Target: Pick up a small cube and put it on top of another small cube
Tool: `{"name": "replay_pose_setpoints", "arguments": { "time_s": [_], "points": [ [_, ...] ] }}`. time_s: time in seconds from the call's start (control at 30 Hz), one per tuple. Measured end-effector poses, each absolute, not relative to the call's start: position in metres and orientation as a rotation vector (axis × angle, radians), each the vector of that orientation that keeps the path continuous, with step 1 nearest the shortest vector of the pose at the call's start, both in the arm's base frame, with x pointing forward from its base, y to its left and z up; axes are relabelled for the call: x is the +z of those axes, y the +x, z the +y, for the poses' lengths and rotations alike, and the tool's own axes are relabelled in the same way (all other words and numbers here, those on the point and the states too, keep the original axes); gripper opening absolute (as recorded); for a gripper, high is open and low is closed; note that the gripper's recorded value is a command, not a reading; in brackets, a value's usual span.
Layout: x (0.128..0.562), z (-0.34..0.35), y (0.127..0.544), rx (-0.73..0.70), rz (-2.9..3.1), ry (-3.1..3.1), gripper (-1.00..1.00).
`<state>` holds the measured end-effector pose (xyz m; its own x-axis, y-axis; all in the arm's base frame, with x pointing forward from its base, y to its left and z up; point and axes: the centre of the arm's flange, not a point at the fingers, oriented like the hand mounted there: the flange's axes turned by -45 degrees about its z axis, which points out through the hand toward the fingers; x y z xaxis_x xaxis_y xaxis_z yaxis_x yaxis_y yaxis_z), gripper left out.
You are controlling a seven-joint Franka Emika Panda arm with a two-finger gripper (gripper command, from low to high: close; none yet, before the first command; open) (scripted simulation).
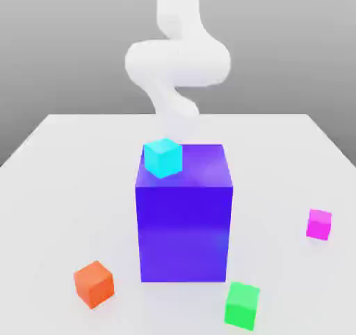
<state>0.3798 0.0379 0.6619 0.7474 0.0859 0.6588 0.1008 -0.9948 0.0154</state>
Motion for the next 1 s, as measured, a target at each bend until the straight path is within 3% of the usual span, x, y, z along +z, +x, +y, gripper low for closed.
{"name": "replay_pose_setpoints", "arguments": {
  "time_s": [0.13, 0.3, 0.5, 0.7, 0.9, 0.93, 1.0],
  "points": [
    [0.573, 0.110, 0.412, -0.890, -0.461, -2.935, 0.00],
    [0.461, 0.198, 0.408, -0.642, -0.832, -2.910, 0.00],
    [0.329, 0.282, 0.348, -0.346, -1.275, -2.809, 0.00],
    [0.210, 0.326, 0.242, -0.049, -1.724, -2.619, 0.00],
    [0.142, 0.325, 0.229, -0.001, -1.767, -2.596, 0.00],
    [0.132, 0.324, 0.229, 0.000, -1.767, -2.596, -1.00],
    [0.132, 0.324, 0.229, 0.000, -1.767, -2.595, -1.00]
  ]
}}
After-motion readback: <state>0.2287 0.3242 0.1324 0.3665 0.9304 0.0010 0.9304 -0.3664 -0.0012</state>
